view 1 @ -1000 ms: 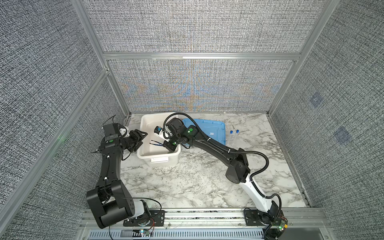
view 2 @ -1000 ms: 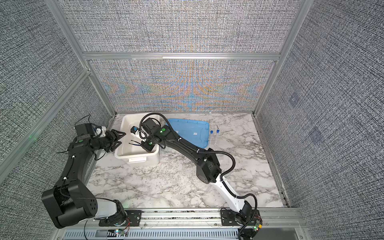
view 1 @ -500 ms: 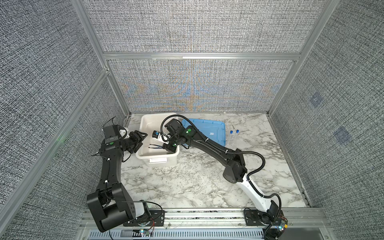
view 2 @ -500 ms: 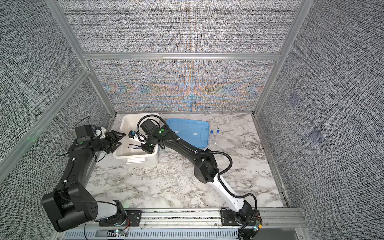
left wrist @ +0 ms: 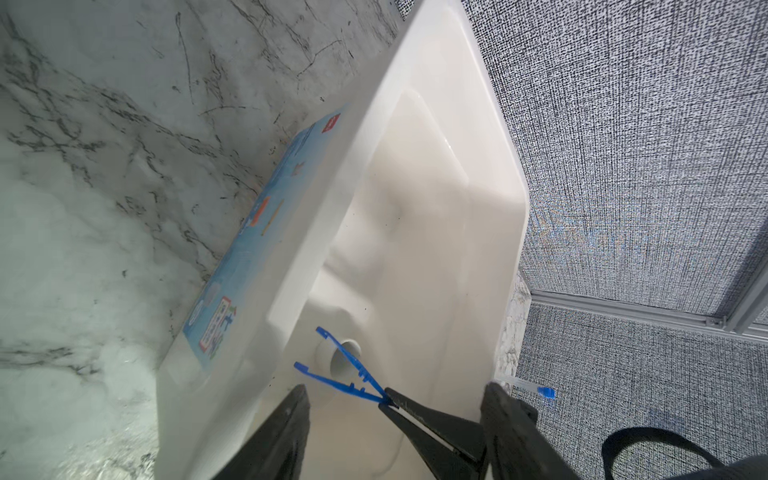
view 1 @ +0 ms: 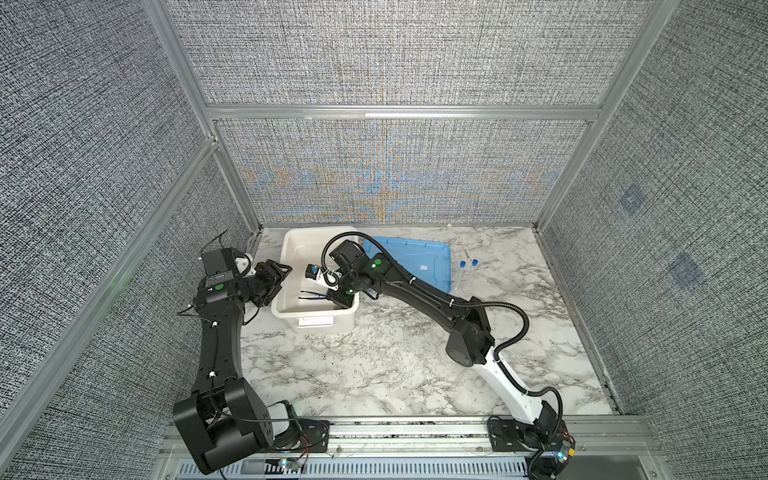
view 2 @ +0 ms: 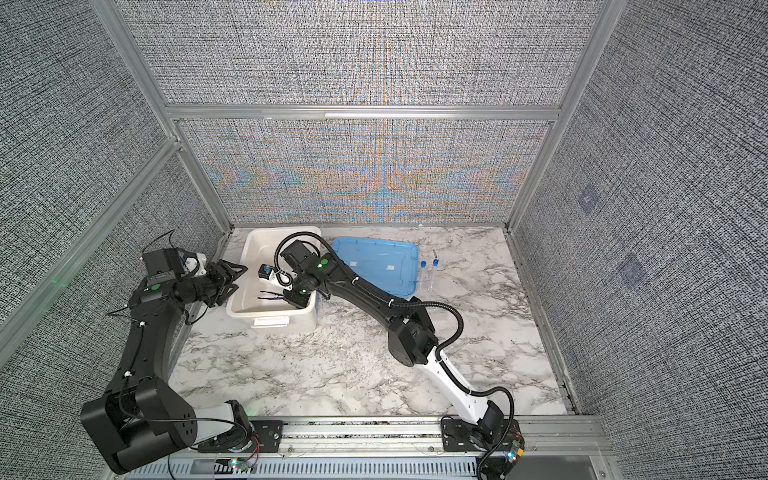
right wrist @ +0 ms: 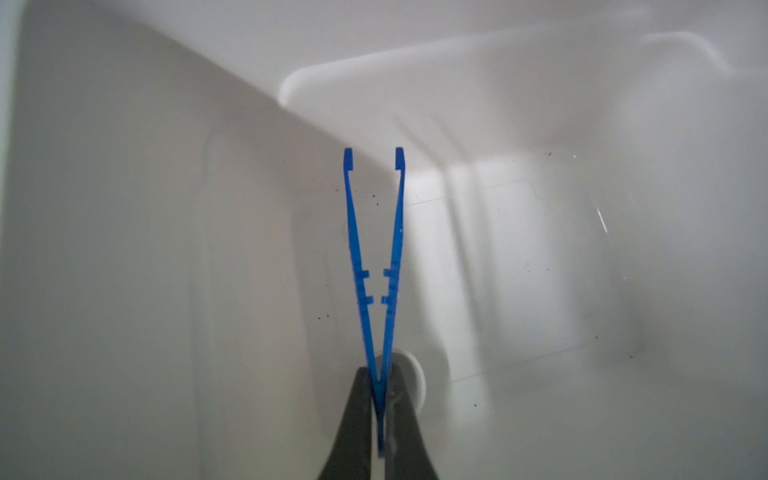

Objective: Organize the chemistry lab equipment
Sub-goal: 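Lower the tweezers into the bin and open the right gripper, then raise the right gripper out of the bin and move it toward the blue lid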

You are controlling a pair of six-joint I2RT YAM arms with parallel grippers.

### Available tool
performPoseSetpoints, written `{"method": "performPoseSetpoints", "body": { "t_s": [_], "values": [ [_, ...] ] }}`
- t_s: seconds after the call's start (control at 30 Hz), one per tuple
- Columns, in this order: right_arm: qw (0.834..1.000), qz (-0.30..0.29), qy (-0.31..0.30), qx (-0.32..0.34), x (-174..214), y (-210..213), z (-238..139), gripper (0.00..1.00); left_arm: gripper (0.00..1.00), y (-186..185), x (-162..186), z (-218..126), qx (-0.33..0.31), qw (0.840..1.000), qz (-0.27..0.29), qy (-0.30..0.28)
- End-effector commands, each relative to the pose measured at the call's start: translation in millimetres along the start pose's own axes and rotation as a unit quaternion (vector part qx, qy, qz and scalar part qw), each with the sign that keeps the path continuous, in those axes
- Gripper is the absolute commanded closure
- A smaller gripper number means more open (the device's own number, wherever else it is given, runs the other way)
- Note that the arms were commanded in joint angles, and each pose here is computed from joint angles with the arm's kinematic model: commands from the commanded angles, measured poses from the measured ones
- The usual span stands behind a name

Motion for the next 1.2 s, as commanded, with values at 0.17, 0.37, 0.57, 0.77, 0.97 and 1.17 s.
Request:
{"method": "performPoseSetpoints", "body": {
  "t_s": [0.17, 0.37, 0.57, 0.77, 0.97, 1.17],
  "values": [
    [1.0, 0.006, 0.012, -0.003, 3, 2, 2, 0.88, 0.33, -1, 5, -8, -0.015, 1.0, 0.012, -0.004],
    [1.0, 0.01, -0.016, 0.014, -9, -1, -9, 0.68, 0.3, 1, 8, -14, -0.032, 0.999, 0.013, -0.015],
    [0.996, 0.034, -0.073, 0.046, -34, -6, -37, 0.62, 0.23, 6, 10, -20, -0.057, 0.998, 0.02, -0.035],
    [0.981, 0.092, -0.141, 0.092, -57, -10, -83, 0.59, 0.22, 6, 11, -25, -0.073, 0.995, 0.039, -0.049],
    [0.969, 0.135, -0.155, 0.134, -52, -3, -125, 0.59, 0.21, 1, 1, -26, -0.076, 0.992, 0.064, -0.076],
    [0.959, 0.178, -0.134, 0.176, -30, 6, -151, 0.57, 0.21, 3, -5, -18, -0.097, 0.992, 0.061, -0.06]
  ]
}}
Point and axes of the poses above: each gripper's point midway between its finger pads, its own z axis out along the fingers, its own y axis along the line the jaws close on, x = y × z, the point moved 10 cm from there along -z, back along the fingers, and after that the axes turned 4 degrees about -z, right-handed, at the moved point
